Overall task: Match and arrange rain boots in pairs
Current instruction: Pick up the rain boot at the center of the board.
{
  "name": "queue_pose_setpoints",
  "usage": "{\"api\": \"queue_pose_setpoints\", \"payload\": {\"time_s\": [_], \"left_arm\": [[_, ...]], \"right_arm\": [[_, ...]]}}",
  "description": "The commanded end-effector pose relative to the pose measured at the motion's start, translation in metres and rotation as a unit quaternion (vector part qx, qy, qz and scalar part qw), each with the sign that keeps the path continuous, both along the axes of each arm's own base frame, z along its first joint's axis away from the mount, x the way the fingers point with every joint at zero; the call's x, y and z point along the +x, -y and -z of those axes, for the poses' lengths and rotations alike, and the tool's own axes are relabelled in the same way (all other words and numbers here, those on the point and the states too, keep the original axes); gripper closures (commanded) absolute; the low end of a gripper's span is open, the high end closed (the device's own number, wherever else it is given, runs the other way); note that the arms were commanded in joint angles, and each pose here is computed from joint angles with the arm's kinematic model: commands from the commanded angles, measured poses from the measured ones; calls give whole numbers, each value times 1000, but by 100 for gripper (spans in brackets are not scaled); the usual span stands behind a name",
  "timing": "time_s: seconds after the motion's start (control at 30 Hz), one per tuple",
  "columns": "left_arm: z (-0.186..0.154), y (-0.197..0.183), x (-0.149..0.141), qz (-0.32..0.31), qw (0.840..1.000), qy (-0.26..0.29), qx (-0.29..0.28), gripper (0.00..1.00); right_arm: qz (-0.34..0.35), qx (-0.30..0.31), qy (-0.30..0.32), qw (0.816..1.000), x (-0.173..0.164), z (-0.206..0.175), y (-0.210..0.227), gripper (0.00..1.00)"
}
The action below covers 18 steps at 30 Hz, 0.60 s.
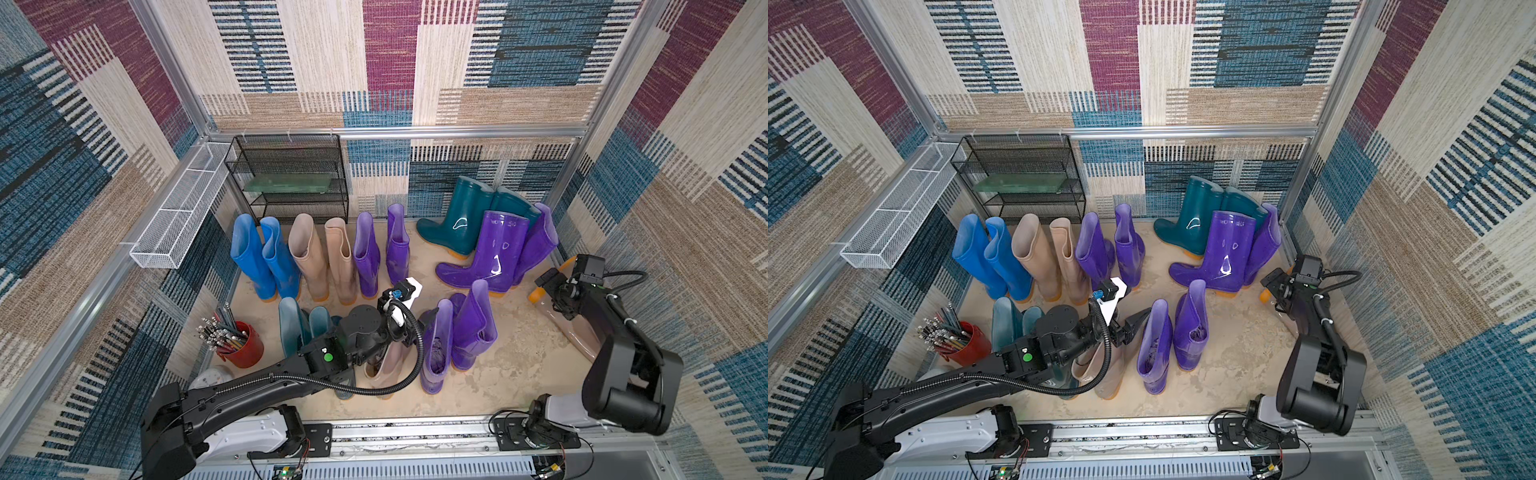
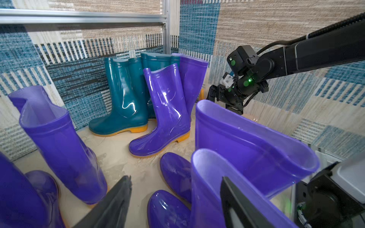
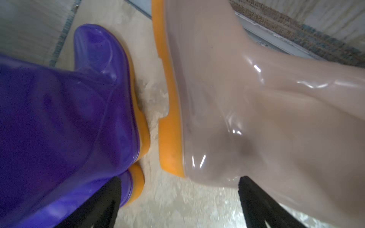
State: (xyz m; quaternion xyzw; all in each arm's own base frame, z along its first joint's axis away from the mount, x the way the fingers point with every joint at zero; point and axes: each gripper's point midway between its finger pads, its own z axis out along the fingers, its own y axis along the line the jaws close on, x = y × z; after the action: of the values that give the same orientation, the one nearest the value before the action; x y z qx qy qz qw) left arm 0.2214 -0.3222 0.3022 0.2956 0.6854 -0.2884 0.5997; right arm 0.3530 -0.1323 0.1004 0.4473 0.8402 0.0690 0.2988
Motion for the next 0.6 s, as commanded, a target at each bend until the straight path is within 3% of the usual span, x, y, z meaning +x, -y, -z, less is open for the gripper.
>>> {"api": "queue_pose_setpoints", "payload": {"time_s": [0.0, 0.3, 0.43, 0.57], "left_arm": [[-2, 0, -1, 15, 999, -18, -35, 27], [2, -2, 11, 15, 999, -24, -41, 27], [5, -2, 15, 15, 999, -28, -41, 27], [3, -3, 18, 14, 998, -31, -46, 28]], "right_arm": [[24, -15, -1, 1000, 15, 11, 13, 5], [36, -28, -55, 997, 35, 43, 23, 5], [34, -18, -73, 997, 31, 62, 17, 31], [28, -33, -57, 997, 26, 53, 6, 73]]}}
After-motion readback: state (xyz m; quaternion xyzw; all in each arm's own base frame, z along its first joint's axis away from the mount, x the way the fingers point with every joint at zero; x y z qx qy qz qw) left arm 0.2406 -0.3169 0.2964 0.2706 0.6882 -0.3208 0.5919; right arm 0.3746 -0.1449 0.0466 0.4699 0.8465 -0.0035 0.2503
